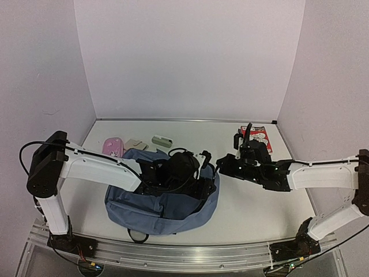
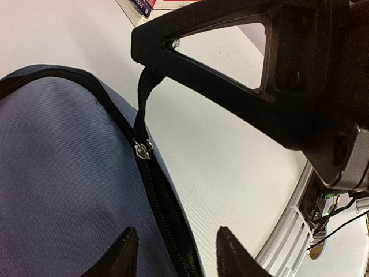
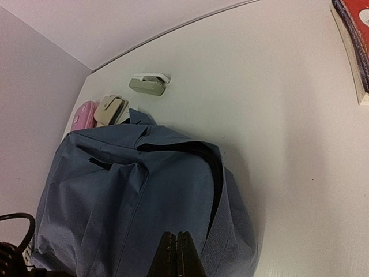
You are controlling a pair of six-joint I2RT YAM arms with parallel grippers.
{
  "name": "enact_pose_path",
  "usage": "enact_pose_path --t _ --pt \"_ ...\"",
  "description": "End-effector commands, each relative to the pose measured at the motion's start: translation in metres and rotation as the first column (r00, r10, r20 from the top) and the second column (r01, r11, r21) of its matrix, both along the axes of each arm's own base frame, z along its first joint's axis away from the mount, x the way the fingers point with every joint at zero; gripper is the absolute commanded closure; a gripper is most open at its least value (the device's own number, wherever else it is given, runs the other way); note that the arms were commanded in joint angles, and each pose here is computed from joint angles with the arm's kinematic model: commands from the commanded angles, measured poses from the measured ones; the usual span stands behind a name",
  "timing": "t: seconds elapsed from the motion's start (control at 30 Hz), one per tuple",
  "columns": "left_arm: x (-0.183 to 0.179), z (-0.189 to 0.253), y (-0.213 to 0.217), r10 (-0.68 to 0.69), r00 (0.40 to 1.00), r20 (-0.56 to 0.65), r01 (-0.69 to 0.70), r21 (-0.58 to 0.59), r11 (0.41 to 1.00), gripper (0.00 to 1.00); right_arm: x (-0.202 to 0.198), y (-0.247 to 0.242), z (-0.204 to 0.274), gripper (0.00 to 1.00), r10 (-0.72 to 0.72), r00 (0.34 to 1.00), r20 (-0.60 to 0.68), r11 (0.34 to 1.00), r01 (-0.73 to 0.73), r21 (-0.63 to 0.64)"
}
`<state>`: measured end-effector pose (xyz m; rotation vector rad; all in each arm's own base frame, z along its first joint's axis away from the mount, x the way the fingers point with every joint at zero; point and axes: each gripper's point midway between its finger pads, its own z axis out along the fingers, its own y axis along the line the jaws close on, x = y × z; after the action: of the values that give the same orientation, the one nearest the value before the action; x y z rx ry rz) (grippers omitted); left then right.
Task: Pack the student bag
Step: Unzip the student bag at the center of the board.
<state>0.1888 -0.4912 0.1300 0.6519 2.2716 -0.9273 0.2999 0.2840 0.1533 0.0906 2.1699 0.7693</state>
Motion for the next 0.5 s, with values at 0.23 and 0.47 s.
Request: enact_pose_path --t 0.23,0.47 --pt "0.005 0.016 -0.016 -0.014 0.999 0.034 0.015 -0.035 0.999 0.97 -0.001 -0.008 0.018 1.0 -0.027 0.999 0.04 0.998 0.025 0.054" --pt "-0.027 0.023 -0.019 -0.194 0.981 0.013 0.194 -0.117 0.974 1.0 0.001 -0.012 0.022 1.0 -0.057 0.998 0.03 0.996 0.055 0.067"
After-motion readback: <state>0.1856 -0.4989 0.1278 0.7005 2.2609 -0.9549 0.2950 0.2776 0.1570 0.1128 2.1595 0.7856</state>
